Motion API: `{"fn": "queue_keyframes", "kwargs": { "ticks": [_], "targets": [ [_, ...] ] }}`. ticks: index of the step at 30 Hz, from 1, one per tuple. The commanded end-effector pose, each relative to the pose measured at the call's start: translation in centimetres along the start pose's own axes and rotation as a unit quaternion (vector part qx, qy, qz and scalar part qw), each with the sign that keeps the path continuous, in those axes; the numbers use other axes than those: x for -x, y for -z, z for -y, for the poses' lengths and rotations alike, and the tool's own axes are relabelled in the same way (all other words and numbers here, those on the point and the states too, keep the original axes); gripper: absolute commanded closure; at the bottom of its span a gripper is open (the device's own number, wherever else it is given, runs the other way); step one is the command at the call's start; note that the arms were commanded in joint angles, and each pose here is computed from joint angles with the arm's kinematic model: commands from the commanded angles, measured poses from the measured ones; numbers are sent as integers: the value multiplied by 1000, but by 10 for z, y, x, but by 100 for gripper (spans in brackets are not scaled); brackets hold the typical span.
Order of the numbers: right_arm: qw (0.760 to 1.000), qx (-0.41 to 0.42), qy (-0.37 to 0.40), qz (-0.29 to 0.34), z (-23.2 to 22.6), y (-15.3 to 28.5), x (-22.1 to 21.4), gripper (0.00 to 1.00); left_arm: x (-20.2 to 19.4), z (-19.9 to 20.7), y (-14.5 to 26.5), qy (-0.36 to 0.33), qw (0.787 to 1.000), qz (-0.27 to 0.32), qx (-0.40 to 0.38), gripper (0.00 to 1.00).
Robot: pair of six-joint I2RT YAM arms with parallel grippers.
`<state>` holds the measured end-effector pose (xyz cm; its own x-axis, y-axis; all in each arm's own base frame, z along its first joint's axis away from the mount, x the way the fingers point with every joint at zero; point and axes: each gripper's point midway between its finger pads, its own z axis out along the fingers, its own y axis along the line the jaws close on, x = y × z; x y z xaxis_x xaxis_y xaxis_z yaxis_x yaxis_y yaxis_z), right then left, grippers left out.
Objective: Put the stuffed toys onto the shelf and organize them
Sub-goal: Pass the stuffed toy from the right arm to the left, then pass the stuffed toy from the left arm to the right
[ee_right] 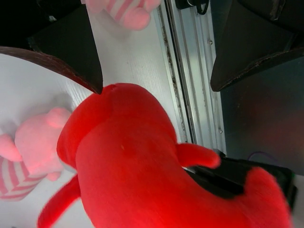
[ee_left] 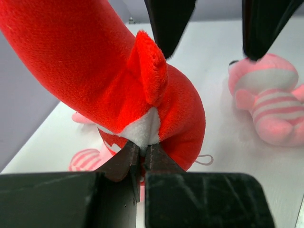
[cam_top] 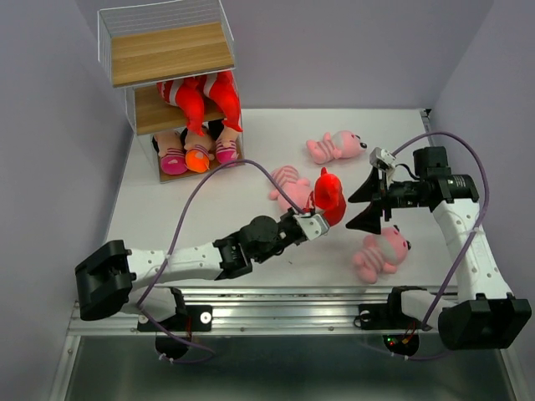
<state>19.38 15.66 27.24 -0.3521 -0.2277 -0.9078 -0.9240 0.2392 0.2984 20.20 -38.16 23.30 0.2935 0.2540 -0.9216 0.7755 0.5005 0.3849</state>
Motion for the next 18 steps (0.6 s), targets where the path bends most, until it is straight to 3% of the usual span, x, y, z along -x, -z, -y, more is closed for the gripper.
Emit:
{"fn": "queue_keyframes", "kwargs": {
  "ticks": [1, 10, 18],
  "targets": [
    [999, -18, 46, -4, 15, -2, -4, 0, 68, -29, 13, 24, 991, 122, 44, 100],
    [998, -18, 63, 25, 37, -11, 10, 0, 88, -29, 33, 81, 979, 183, 38, 100],
    [996, 55, 61, 46, 13, -31, 26, 4, 93, -28, 34, 98, 974, 199, 36, 100]
  ]
}}
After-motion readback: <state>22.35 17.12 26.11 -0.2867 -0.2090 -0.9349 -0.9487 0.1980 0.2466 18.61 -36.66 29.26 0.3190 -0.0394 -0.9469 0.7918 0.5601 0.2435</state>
